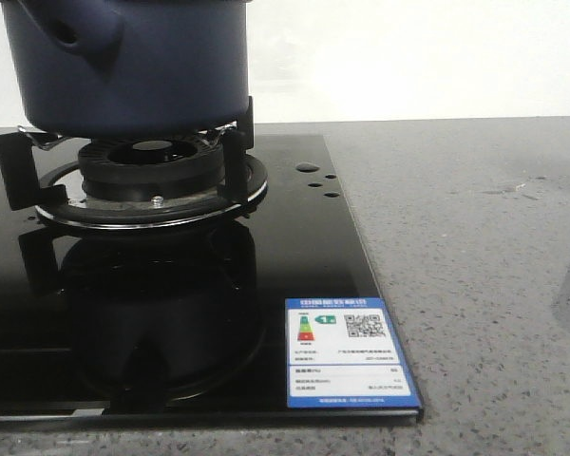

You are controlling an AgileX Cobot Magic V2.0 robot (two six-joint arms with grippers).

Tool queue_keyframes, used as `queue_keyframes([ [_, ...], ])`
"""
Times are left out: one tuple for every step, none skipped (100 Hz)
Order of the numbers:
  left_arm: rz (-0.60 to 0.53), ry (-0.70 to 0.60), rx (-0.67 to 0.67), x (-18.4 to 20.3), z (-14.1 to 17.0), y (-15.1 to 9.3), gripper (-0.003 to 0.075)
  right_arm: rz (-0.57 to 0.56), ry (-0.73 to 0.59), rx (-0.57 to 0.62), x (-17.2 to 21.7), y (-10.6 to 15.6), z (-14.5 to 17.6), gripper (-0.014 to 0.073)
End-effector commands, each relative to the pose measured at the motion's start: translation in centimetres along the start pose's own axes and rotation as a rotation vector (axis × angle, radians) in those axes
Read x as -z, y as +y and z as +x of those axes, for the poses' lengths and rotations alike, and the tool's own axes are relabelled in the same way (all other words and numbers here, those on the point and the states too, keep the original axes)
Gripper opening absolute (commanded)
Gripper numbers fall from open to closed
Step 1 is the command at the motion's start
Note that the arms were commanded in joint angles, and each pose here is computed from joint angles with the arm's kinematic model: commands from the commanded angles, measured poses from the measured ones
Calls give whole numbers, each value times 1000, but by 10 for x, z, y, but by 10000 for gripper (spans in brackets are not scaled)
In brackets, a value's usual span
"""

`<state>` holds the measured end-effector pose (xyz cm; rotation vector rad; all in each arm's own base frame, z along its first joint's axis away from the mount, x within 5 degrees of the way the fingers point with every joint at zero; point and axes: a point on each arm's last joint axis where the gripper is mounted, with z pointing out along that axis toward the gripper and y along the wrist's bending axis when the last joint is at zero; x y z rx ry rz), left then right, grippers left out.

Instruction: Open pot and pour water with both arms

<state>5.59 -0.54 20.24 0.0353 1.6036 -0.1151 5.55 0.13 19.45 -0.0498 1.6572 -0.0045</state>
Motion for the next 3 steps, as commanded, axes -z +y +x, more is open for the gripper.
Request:
queue_keyframes([
  [5,-95,17,2,-4,0,-16,1,-71,6,1,0,-2,-61],
  [5,-95,17,2,-4,0,-16,1,-71,6,1,0,-2,-61],
  [5,-95,17,2,-4,0,-16,1,-71,6,1,0,-2,-61],
])
